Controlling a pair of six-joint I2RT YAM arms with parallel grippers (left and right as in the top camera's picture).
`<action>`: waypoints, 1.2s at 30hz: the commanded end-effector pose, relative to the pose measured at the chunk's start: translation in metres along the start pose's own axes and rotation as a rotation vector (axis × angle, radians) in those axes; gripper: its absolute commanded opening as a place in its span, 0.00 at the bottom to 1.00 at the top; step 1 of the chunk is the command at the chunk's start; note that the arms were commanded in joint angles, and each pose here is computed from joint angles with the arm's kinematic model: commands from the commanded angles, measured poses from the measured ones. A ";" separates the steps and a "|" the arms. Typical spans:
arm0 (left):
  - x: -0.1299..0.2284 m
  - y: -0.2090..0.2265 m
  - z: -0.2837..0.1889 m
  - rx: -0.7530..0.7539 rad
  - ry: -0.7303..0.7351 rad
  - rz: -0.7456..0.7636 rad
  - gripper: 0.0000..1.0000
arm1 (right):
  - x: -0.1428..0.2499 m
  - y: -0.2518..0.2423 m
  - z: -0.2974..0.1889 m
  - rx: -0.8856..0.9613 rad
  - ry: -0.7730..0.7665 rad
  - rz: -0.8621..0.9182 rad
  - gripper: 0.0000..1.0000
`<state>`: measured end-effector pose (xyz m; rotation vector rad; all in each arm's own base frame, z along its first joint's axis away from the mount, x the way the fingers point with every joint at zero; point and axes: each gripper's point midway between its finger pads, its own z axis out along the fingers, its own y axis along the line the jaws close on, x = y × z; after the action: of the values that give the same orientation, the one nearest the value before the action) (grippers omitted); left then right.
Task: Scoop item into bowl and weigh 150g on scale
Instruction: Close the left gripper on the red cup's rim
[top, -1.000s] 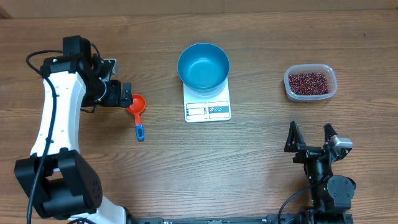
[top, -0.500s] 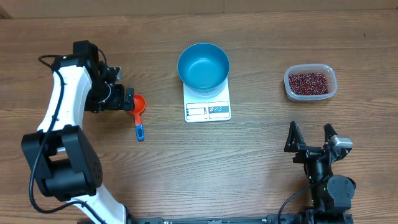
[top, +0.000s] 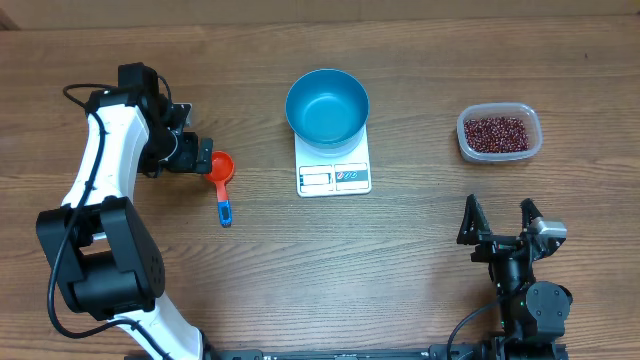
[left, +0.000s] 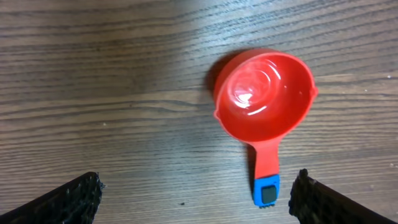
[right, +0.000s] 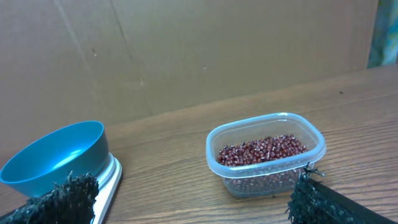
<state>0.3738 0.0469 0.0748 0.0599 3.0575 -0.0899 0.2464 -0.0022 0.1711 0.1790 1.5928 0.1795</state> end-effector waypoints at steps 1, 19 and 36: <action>0.000 0.004 0.004 -0.024 0.011 0.020 1.00 | 0.002 0.001 0.000 -0.004 -0.002 0.000 1.00; -0.016 -0.004 0.023 -0.131 0.004 0.088 1.00 | 0.002 0.001 0.000 -0.004 -0.002 0.000 1.00; -0.021 -0.002 0.048 -0.124 0.024 0.072 1.00 | 0.002 0.000 0.000 -0.004 -0.002 0.000 1.00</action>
<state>0.3973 0.0382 0.0341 0.1764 3.0676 0.0916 0.2464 -0.0022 0.1713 0.1792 1.5920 0.1798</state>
